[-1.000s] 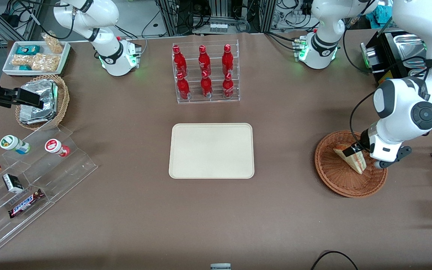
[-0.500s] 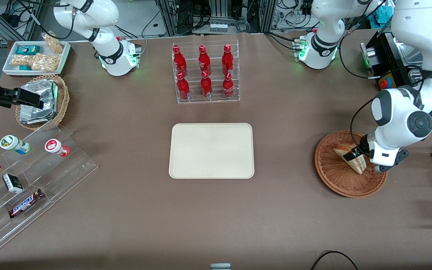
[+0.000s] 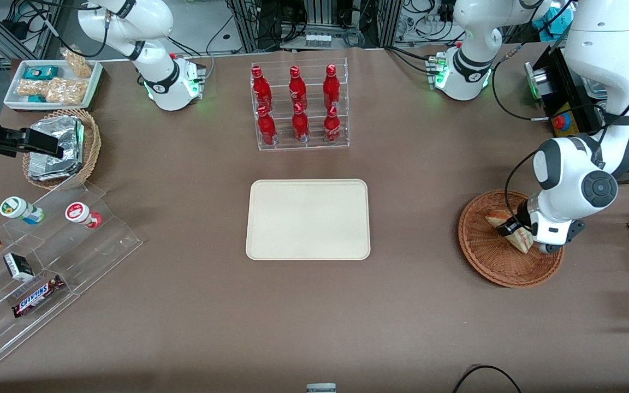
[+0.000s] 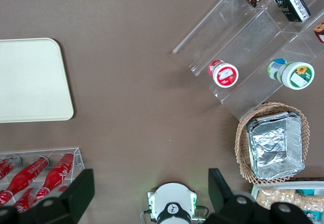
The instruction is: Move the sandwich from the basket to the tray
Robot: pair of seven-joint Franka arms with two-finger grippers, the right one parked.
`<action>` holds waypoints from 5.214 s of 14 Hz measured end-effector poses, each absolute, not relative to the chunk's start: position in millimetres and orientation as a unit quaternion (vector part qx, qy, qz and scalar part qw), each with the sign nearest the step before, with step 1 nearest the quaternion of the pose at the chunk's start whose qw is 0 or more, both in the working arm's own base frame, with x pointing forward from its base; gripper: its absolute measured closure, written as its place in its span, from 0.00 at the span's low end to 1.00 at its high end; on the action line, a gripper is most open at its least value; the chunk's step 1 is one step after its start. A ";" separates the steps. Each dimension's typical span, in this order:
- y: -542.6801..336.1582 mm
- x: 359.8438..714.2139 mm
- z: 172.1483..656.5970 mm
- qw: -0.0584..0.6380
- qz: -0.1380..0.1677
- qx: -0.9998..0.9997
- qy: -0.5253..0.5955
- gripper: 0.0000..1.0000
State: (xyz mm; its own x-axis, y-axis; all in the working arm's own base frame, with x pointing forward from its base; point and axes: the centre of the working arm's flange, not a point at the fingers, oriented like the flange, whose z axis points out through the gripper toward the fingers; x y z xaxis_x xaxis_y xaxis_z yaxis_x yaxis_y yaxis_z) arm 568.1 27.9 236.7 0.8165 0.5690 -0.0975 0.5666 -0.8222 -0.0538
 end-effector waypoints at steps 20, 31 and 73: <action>-336.9 500.3 387.6 0.029 0.117 -0.989 0.090 0.83; -528.8 475.7 275.6 -0.022 0.103 -0.994 0.043 0.75; -91.4 538.7 599.7 0.057 0.139 -0.985 -0.082 0.00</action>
State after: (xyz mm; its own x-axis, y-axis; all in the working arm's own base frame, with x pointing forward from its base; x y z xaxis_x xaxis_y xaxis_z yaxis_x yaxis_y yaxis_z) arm 538.7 -91.4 599.7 0.9479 0.1764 -0.2652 0.1448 -0.9803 -0.1346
